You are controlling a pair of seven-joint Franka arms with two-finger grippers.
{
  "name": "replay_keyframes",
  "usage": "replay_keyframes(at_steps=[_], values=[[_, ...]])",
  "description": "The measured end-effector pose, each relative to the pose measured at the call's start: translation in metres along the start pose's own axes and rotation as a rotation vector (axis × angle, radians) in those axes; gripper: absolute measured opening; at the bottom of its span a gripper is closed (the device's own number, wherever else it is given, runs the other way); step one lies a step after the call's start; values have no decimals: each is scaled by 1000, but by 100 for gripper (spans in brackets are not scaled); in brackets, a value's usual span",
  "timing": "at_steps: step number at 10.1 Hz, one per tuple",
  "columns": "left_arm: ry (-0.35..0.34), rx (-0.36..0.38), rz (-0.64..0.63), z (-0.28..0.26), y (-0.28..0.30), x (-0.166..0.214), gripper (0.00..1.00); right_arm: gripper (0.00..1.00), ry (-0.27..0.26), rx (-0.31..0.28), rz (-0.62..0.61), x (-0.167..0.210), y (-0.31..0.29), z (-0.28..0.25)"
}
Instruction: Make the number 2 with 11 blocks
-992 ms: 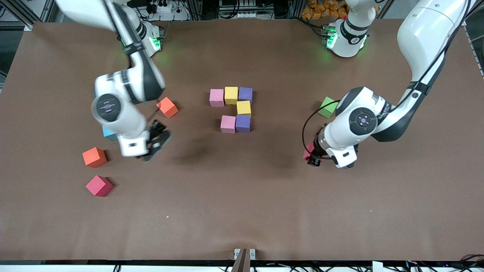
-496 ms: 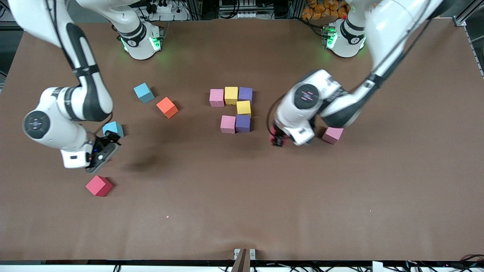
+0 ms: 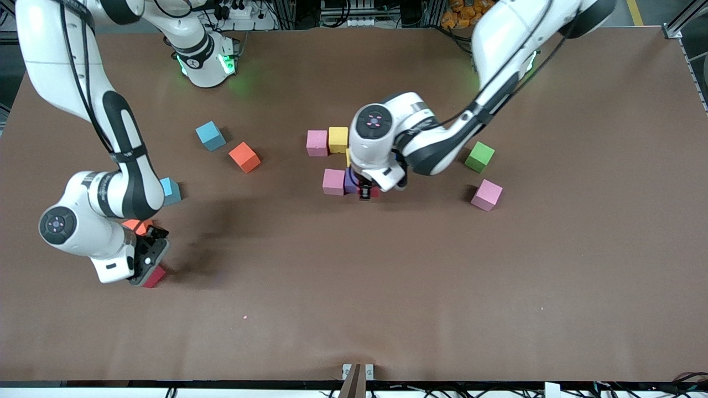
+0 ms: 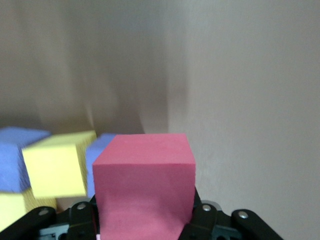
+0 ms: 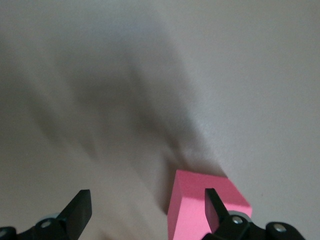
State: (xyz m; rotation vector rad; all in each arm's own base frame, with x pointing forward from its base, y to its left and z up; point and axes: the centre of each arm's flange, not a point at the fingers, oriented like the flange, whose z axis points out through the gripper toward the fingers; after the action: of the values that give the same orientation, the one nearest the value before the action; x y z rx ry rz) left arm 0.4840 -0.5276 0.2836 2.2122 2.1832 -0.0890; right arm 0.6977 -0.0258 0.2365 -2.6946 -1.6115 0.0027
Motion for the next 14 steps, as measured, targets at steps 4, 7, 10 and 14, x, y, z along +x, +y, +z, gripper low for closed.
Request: replay_keyframes(at_steps=[4, 7, 10, 14], values=[[-101, -70, 59, -16, -50, -83, 61, 100, 28, 52, 43, -32, 45, 1], [-128, -104, 48, -2, -63, -106, 61, 100, 49, 73, 44, -41, 49, 14], [-148, -94, 30, 18, -64, -113, 61, 100, 66, 83, 23, -40, 48, 32], [-140, -79, 22, 38, -61, -110, 61, 66, 78, 67, -13, -36, 49, 38]])
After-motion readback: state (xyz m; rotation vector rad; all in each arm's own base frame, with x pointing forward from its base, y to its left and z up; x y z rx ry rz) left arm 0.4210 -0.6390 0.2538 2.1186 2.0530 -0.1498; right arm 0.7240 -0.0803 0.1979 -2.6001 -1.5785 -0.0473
